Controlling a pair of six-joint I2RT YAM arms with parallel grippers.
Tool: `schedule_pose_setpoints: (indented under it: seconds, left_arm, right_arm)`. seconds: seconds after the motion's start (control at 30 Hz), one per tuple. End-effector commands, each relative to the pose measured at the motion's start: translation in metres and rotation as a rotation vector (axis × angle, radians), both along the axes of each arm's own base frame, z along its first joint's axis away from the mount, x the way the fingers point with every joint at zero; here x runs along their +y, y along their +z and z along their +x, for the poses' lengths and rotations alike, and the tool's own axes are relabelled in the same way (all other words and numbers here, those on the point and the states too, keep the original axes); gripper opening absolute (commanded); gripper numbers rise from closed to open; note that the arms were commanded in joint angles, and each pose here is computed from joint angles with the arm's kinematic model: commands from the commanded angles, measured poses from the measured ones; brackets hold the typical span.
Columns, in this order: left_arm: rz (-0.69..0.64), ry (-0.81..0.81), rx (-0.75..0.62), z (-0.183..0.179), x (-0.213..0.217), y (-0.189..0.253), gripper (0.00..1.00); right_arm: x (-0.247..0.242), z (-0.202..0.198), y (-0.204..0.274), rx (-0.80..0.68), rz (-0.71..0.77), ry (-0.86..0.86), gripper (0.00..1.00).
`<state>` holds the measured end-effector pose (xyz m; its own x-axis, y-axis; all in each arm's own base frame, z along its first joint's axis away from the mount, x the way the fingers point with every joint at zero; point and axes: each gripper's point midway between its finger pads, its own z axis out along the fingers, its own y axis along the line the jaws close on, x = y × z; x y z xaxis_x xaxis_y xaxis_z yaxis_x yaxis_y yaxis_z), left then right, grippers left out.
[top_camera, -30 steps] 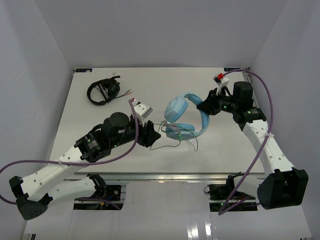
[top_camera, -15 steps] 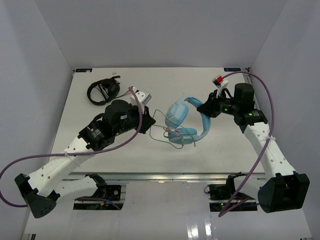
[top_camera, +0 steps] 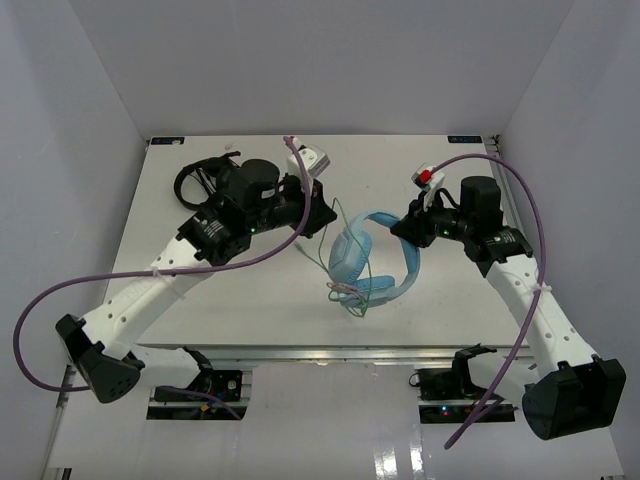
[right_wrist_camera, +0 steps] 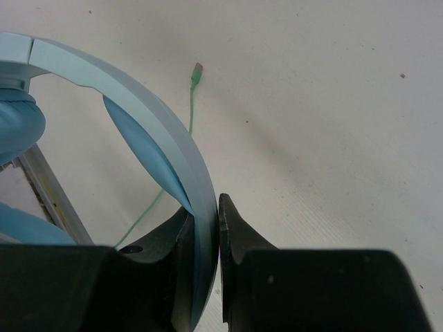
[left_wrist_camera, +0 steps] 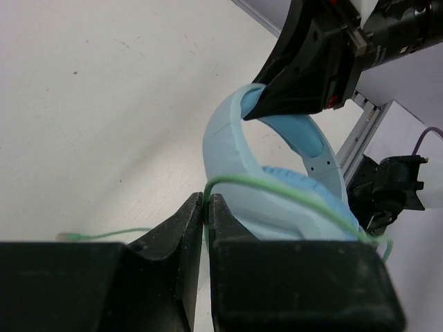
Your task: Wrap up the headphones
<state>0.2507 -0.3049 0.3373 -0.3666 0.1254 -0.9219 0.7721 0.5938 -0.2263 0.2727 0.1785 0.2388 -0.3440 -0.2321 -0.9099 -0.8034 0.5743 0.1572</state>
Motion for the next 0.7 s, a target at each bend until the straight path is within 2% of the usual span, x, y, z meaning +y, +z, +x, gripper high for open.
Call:
schedule_pose_setpoints:
  seconds: [0.0, 0.37, 0.67]
  left_arm:
    - [0.003, -0.111, 0.0, 0.0, -0.02, 0.01, 0.2]
    - [0.048, -0.167, 0.052, 0.017, -0.046, 0.009, 0.23]
    - [0.053, -0.162, 0.093, 0.024, -0.056, 0.006, 0.4]
  right_arm:
    - [0.005, -0.005, 0.011, -0.069, -0.025, 0.005, 0.08]
    - [-0.009, 0.014, 0.006, -0.138, -0.142, -0.164, 0.08]
    - [-0.011, 0.025, 0.004, -0.1, -0.119, -0.255, 0.08]
